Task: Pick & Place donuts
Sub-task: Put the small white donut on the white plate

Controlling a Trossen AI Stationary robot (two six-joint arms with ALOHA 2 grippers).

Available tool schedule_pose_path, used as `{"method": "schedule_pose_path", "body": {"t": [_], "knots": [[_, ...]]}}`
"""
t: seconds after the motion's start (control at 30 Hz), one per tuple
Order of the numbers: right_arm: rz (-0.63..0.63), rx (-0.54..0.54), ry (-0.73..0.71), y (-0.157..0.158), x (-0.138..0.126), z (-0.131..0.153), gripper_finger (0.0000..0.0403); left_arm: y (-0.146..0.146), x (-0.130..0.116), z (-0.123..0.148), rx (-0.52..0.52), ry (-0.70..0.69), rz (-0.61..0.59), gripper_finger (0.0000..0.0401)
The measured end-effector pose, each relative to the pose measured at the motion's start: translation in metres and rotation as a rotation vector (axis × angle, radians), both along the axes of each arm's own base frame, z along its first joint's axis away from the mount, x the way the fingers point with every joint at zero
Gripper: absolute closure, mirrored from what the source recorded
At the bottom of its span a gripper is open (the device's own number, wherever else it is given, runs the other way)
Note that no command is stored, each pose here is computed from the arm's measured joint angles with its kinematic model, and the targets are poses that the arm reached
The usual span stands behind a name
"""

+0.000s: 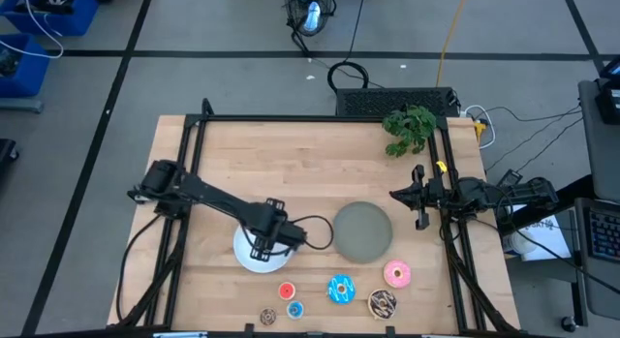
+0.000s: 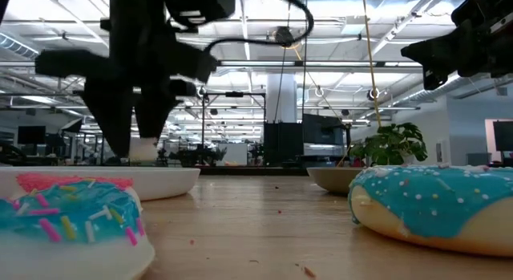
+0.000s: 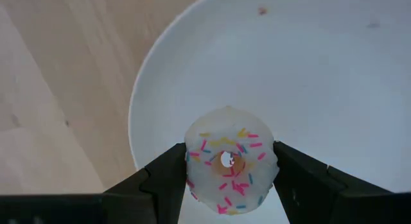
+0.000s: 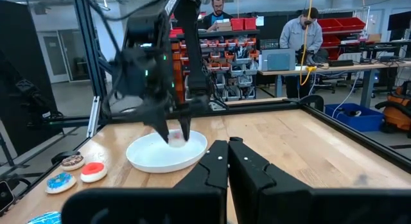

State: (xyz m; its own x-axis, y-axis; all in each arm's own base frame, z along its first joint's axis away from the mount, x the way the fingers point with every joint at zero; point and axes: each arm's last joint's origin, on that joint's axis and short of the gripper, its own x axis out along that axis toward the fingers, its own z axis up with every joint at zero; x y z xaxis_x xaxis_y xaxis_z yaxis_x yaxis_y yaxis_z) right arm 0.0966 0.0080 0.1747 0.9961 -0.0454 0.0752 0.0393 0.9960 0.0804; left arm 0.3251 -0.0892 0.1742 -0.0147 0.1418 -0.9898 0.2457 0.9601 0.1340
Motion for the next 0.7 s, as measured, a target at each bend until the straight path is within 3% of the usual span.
{"method": "schedule_pose_path", "body": {"t": [0.17, 0.43, 0.7], "knots": [[0.0, 0.0, 0.001, 0.0, 0.0, 0.0, 0.0403, 0.003, 0.004, -0.016, 0.029, 0.038, 0.023, 0.0185], [0.0, 0.0, 0.0, 0.0, 0.0, 0.0, 0.0403, 0.013, 0.007, -0.016, 0.034, 0.024, 0.116, 0.0185], [0.0, 0.0, 0.0, 0.0, 0.0, 0.0, 0.0403, 0.013, 0.006, -0.022, 0.008, 0.024, 0.097, 0.0184]]}}
